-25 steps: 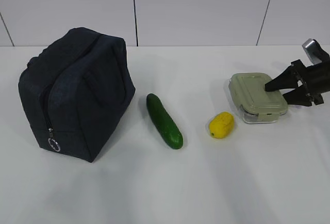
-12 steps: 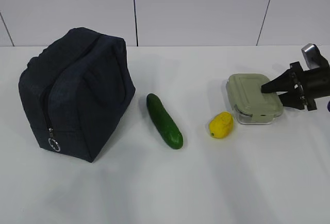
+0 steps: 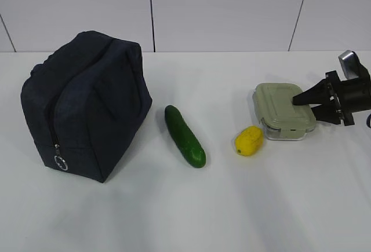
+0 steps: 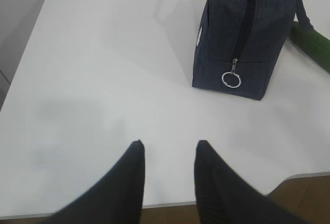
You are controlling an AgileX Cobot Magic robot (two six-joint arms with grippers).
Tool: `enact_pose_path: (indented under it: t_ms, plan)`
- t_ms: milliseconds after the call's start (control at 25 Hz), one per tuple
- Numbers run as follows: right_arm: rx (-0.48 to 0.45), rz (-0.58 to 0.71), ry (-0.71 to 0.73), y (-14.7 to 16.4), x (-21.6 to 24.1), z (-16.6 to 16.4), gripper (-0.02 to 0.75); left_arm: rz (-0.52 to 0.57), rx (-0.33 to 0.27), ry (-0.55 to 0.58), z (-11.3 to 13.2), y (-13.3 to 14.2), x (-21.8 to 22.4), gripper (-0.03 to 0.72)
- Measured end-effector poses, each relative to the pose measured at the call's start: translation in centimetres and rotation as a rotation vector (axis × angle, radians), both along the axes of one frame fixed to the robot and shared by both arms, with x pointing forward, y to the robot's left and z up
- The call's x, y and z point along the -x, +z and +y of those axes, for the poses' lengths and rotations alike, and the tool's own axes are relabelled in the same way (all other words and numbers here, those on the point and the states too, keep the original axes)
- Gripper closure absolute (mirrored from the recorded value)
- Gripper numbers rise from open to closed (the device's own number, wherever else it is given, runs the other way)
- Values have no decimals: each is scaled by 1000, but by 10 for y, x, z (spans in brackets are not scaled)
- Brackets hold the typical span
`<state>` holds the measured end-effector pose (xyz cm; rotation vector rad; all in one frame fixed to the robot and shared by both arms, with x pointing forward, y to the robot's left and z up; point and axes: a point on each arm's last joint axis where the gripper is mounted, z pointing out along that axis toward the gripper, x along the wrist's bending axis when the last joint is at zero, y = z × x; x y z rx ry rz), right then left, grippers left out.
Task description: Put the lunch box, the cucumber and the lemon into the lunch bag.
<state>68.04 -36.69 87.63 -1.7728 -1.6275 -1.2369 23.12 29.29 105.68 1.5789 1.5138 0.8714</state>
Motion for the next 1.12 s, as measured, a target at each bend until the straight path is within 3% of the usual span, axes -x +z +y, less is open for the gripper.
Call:
enact_pose_path:
  t_ms: [200,1120]
  plan:
    - [-3,-8,1,0,0,0,358,0,0,0,0,0,0,449]
    - [-6,-6,-1,0,0,0,387,0,0,0,0,0,0,449]
